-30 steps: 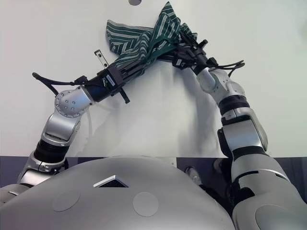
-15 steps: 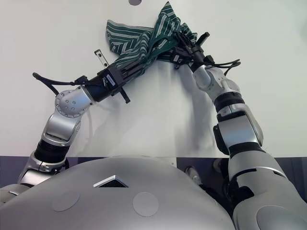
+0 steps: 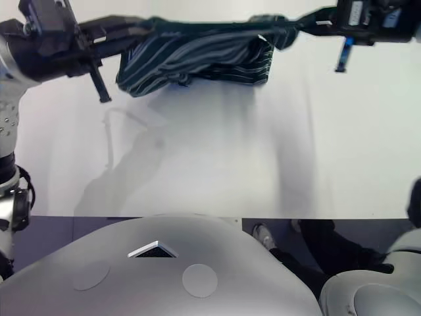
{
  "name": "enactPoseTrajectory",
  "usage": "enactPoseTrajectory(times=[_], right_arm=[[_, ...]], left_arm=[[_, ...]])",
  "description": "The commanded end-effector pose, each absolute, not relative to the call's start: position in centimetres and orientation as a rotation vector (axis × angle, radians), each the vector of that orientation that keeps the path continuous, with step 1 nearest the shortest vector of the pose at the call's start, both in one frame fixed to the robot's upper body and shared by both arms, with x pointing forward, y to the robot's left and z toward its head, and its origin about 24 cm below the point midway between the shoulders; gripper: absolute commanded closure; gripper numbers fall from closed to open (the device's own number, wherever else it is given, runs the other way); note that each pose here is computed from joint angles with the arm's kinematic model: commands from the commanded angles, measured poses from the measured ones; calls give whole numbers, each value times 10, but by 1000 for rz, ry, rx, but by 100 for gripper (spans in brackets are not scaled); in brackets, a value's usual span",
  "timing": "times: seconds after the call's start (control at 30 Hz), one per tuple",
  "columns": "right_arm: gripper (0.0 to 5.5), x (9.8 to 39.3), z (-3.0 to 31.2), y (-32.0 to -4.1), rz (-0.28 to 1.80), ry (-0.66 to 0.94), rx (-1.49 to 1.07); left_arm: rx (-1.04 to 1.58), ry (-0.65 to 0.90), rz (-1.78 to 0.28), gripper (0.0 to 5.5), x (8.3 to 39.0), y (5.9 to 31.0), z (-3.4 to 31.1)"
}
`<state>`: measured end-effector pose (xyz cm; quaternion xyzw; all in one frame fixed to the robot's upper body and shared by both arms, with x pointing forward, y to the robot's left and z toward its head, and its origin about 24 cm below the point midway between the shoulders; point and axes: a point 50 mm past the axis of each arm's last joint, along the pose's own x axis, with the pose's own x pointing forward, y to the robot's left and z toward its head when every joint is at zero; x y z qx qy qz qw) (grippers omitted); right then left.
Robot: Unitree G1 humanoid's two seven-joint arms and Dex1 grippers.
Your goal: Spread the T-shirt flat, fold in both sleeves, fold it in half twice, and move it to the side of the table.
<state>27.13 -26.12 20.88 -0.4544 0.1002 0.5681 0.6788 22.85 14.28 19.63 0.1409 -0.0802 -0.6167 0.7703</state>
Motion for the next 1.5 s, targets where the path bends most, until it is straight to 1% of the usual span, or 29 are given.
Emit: enactPoseTrajectory(times=[0.03,0.07,0.13,0.2,0.23,0.27,0.33,0.4,0.47,0.53,0.6,0.67,0.73,0.77,0.83,0.87,0.93,0.97,1.03,1.07,1.1,1.17,1.2,1.23,1.3,1.37,1.4,1.43,1.5], right_arm=[[548,145,231,-230,1933,998,-614],[548,144,223,-231,1954,1012,-592],[548,152,207,-236,1949,1003,-563],[548,170,183,-239,1879,920,-619],[548,176,173,-239,1852,903,-660],[548,184,159,-240,1832,872,-774],[548,197,134,-234,1805,800,-962],[548,214,109,-223,1721,691,-1096],[548,227,85,-212,1597,621,-1150],[548,238,60,-202,1469,584,-1189],[548,264,44,-195,1281,527,-1285],[548,301,41,-183,1090,446,-1358],[548,338,46,-167,919,368,-1415],[548,355,51,-156,839,322,-1452],[548,385,73,-127,638,166,-1488],[548,397,92,-110,508,44,-1485],[548,408,123,-90,307,-178,-1478],[548,410,134,-88,243,-250,-1469],[548,414,150,-96,253,-283,-1380],[548,414,152,-103,317,-257,-1343],[548,412,151,-110,438,-231,-1297],[548,383,140,-146,888,-119,-1216],[548,358,141,-168,1083,-55,-1198],[548,329,144,-185,1256,6,-1179],[548,269,157,-208,1530,214,-1004],[548,222,165,-219,1726,434,-840],[548,205,166,-221,1784,517,-762],[548,192,164,-224,1820,593,-695],[548,173,148,-229,1854,704,-599]], left_arm=[[-146,329,-1879,550,115,132,193],[-154,355,-1797,550,121,133,184],[-58,385,-1585,550,141,132,161],[95,450,-1370,550,160,132,136],[164,478,-1331,550,163,131,128],[296,532,-1352,550,162,130,114],[523,574,-1377,550,166,132,89],[600,561,-1327,550,178,127,73],[640,546,-1298,550,188,116,58],[801,519,-1320,550,203,104,41],[1061,462,-1305,550,241,97,34],[1229,441,-1200,550,287,99,37],[1352,446,-1063,550,326,109,40],[1411,448,-979,550,344,119,43],[1599,397,-779,550,373,145,54],[1681,310,-666,550,384,154,63],[1731,115,-486,550,398,159,87],[1718,37,-420,550,402,158,99],[1603,-122,-411,550,410,143,130],[1534,-172,-470,550,409,135,139],[1480,-208,-569,550,405,128,142],[1267,-250,-911,550,379,117,134],[1177,-272,-1075,550,358,117,133],[1096,-278,-1218,550,334,117,133],[944,-218,-1484,550,282,121,134],[861,-86,-1653,550,247,131,132],[826,-10,-1711,550,232,137,132],[776,57,-1749,550,219,143,131],[645,134,-1794,550,198,142,127]])
